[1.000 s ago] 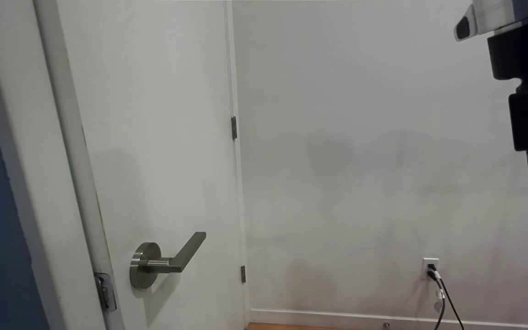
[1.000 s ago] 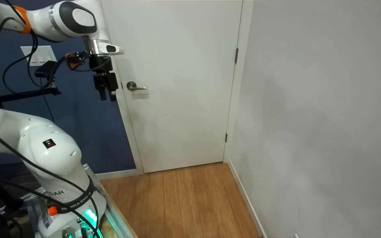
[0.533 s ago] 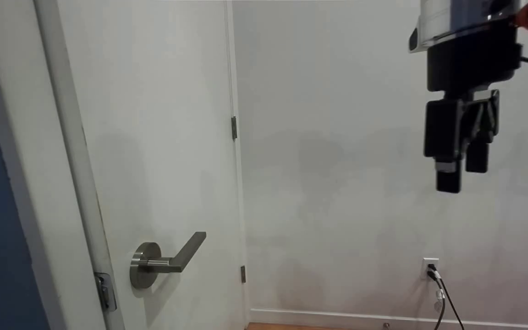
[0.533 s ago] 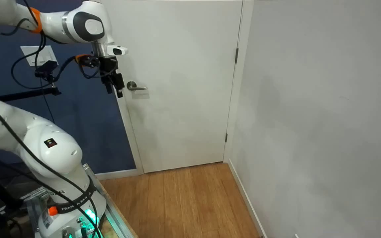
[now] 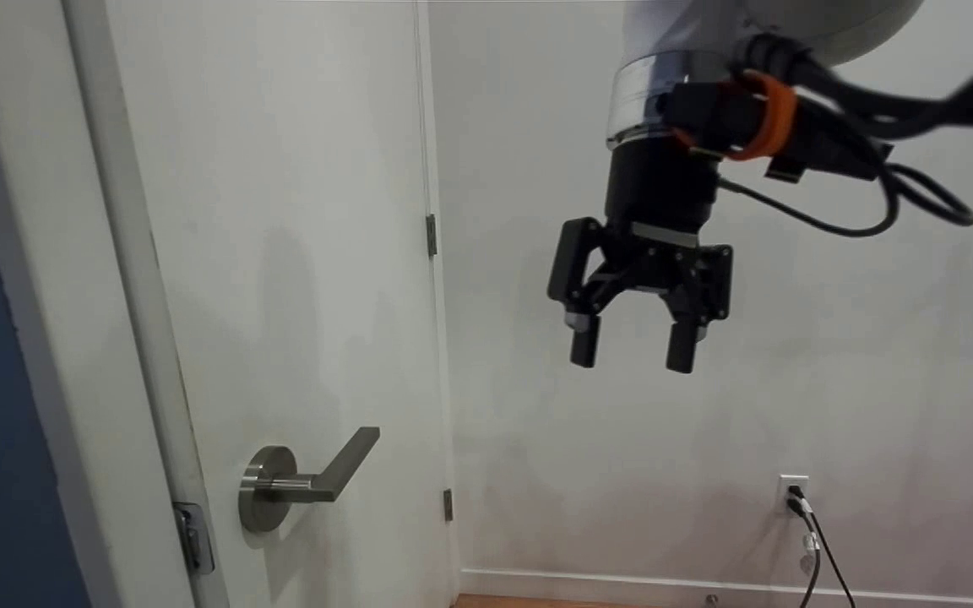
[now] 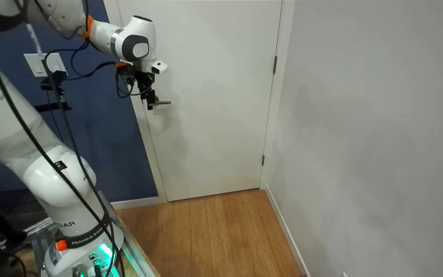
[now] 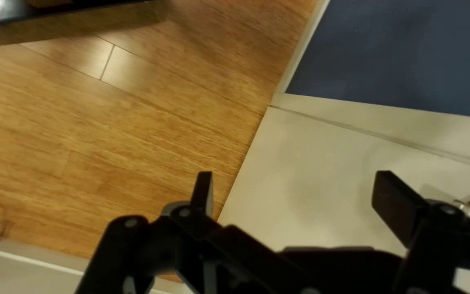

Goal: Open the door.

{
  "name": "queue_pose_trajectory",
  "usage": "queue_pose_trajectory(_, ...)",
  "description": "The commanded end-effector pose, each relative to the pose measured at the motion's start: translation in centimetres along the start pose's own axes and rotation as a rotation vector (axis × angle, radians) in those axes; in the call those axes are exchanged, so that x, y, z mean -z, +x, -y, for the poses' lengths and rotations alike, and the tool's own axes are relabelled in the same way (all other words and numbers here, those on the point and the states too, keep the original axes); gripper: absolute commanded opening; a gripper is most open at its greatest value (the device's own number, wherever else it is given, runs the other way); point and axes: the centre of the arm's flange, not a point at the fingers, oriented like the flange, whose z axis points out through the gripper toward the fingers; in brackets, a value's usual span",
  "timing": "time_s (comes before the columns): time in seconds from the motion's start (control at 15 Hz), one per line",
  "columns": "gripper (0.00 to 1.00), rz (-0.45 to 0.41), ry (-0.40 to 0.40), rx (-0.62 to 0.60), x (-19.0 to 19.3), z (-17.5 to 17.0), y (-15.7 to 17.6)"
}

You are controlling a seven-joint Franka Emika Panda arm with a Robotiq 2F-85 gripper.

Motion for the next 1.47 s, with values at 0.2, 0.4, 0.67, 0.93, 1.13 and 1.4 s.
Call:
queue_pose_trajectory(0.2,1.0,0.013,0.184,-0.155,-5.0,7.4,7.1)
queue_pose_trajectory(0.4,1.0,-0.012,0.236,-0.175,-7.1,9.5,9.2)
queue_pose_trajectory(0.67,1.0,-0.018,0.203,-0.145,-7.7,7.9,8.1)
queue_pose_trajectory(0.93,1.0,-0.026,0.206,-0.145,-7.2,7.8,8.2)
queue_pose_trajectory(1.13,1.0,-0.029,0.232,-0.172,-7.9,8.6,9.1)
queue_pose_trajectory(1.4,1.0,-0.025,0.249,-0.207,-9.8,9.8,10.3)
